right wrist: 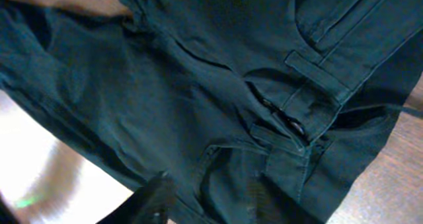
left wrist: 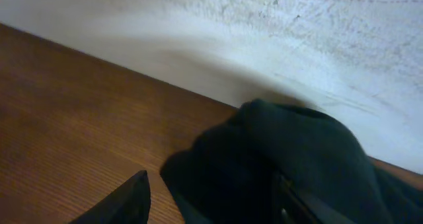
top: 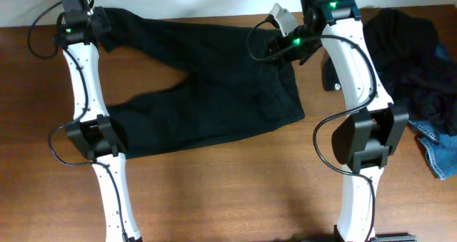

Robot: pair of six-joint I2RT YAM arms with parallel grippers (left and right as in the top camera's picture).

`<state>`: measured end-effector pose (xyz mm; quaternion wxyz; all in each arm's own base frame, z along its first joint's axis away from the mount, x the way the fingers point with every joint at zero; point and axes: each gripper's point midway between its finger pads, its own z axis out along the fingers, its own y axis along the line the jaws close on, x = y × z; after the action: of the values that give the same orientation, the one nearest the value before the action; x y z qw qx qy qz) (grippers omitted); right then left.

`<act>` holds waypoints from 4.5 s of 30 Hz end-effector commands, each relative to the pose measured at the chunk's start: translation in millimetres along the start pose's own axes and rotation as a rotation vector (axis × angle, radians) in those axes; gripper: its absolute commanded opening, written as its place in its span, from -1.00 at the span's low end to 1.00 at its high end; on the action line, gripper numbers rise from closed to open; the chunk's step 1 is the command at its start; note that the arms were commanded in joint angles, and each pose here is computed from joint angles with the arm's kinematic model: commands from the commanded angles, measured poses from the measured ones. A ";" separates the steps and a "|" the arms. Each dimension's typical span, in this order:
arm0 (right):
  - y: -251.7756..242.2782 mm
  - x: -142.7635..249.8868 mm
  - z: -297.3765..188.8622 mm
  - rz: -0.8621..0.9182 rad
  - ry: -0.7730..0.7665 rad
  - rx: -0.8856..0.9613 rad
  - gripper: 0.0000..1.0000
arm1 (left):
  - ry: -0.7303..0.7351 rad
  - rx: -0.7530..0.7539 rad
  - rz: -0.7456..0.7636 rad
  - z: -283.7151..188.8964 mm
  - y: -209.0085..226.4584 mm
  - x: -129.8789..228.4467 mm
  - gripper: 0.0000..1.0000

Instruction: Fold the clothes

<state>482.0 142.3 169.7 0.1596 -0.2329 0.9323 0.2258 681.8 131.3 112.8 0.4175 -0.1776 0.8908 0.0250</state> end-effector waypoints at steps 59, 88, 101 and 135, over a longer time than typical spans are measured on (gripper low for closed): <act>9.4 -1.1 -12.4 -0.008 -0.012 0.003 0.56 | 0.337 0.036 -0.058 -107.8 6.3 32.1 -0.99; -2.7 -54.1 -23.7 -0.046 -0.236 0.011 0.98 | 0.295 0.157 -0.073 -195.0 -1.7 -5.0 0.98; 5.8 -73.9 -10.1 -0.037 -0.289 -0.001 0.64 | 0.183 0.293 0.096 -121.7 -58.2 -8.5 0.13; 2.5 -53.2 9.2 -0.012 -0.191 0.010 0.61 | 0.874 0.128 0.246 -47.9 -62.9 235.9 -0.99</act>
<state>527.4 167.5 195.1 0.2600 -0.2130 0.9085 0.2482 540.9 11.8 5.5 0.0471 -0.0565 0.9963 -0.0451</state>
